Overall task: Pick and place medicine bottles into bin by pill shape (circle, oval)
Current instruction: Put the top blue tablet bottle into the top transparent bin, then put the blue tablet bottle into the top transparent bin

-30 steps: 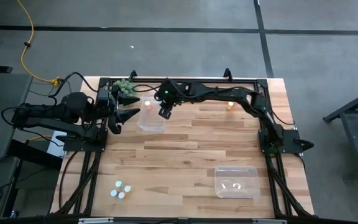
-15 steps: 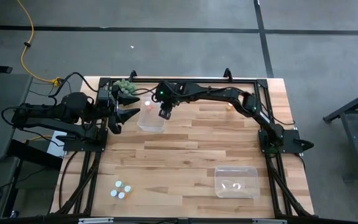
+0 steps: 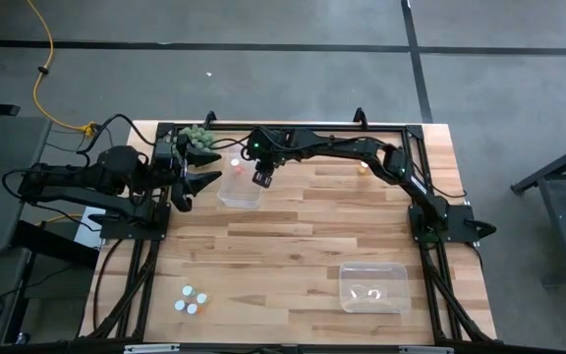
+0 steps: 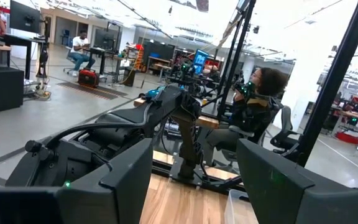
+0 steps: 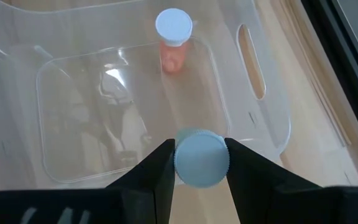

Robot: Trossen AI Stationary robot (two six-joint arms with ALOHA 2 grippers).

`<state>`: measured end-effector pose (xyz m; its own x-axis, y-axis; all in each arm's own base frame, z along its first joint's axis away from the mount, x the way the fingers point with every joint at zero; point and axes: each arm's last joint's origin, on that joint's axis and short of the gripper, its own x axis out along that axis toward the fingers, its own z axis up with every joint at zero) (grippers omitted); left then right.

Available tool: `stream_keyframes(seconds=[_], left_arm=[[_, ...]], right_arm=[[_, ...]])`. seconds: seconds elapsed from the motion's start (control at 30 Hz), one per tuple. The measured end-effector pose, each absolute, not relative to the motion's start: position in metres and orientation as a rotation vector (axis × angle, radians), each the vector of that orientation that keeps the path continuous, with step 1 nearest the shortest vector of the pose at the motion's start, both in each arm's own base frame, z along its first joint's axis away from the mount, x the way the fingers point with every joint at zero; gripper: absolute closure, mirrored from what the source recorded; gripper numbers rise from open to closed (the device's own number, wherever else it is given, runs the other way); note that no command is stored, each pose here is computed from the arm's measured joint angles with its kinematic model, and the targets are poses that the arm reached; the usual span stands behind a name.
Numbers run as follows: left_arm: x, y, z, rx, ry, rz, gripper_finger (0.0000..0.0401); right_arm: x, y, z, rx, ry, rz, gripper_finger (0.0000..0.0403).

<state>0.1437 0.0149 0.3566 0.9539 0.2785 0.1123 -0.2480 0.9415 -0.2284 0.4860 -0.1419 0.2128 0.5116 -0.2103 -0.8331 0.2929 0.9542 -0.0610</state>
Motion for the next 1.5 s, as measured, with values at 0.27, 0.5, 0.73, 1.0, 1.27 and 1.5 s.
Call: stream_keyframes(seconds=[0.27,0.5,0.73,1.0,1.27,1.5], left_arm=[[0.144,0.015,0.356,-0.214,-0.144,0.269,0.0178],[0.144,0.015,0.356,-0.214,-0.144,0.269,0.0178],[0.144,0.015,0.356,-0.214,-0.143,0.269,0.0178],[0.144,0.015,0.356,-0.213,-0.135,0.270,0.0178],[0.144,0.015,0.356,-0.213,-0.134,0.270,0.0178],[0.146,0.015,0.354,-0.158,-0.115,0.276,0.0178]], right_arm=[[0.486,-0.142,0.213,0.087,0.989,-0.301,0.0247],[0.486,-0.142,0.213,0.093,0.991,-0.304,0.0233],[0.478,-0.143,0.234,0.062,0.965,-0.273,0.0233],[0.428,-0.141,0.305,0.045,0.953,-0.195,0.0233],[0.333,-0.114,0.314,0.166,0.746,-0.247,0.0233],[0.254,-0.065,0.308,0.318,0.325,-0.216,0.0233]])
